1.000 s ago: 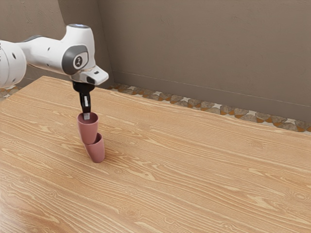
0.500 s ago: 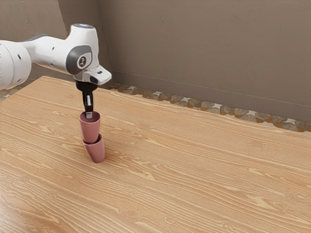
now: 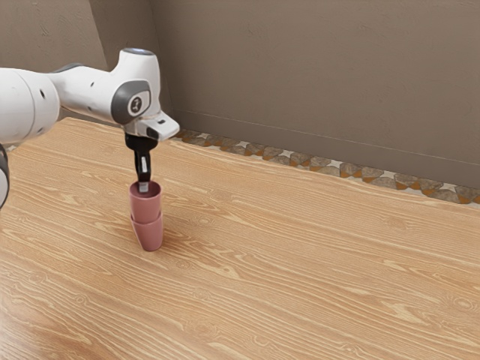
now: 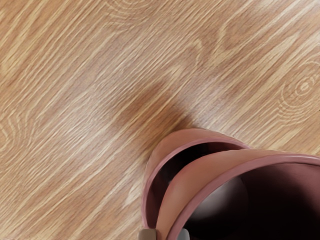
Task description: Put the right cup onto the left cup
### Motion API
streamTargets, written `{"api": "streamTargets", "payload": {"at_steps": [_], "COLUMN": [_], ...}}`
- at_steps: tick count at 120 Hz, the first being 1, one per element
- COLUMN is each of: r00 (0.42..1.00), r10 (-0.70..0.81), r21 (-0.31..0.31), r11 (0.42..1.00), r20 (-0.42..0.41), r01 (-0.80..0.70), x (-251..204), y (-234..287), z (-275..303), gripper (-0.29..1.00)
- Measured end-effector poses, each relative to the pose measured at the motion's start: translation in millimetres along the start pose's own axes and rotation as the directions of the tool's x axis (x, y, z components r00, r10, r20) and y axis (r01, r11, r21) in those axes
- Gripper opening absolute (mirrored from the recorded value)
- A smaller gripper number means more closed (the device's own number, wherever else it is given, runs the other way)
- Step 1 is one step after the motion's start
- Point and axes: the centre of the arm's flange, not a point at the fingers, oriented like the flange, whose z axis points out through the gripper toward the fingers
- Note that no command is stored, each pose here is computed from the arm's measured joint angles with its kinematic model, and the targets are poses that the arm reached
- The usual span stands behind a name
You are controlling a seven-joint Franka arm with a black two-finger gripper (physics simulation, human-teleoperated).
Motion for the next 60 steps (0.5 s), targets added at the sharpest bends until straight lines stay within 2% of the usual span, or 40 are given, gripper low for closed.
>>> {"api": "streamTargets", "payload": {"at_steps": [9,34,44,60], "r00": [1.000,1.000,1.000,0.998], "r10": [-0.006,-0.020,-0.016,-0.001], "r21": [-0.005,-0.014,-0.004,0.040], "r11": [1.000,1.000,1.000,0.999], "r20": [0.000,-0.007,-0.014,-0.060], "r01": [0.006,0.020,0.016,0.003], "x": [-4,-8,-8,-10], "y": [2,0,0,14], "z": [1,1,-7,-52], "gripper": [-0.08,0.37,0.48,0.58]}}
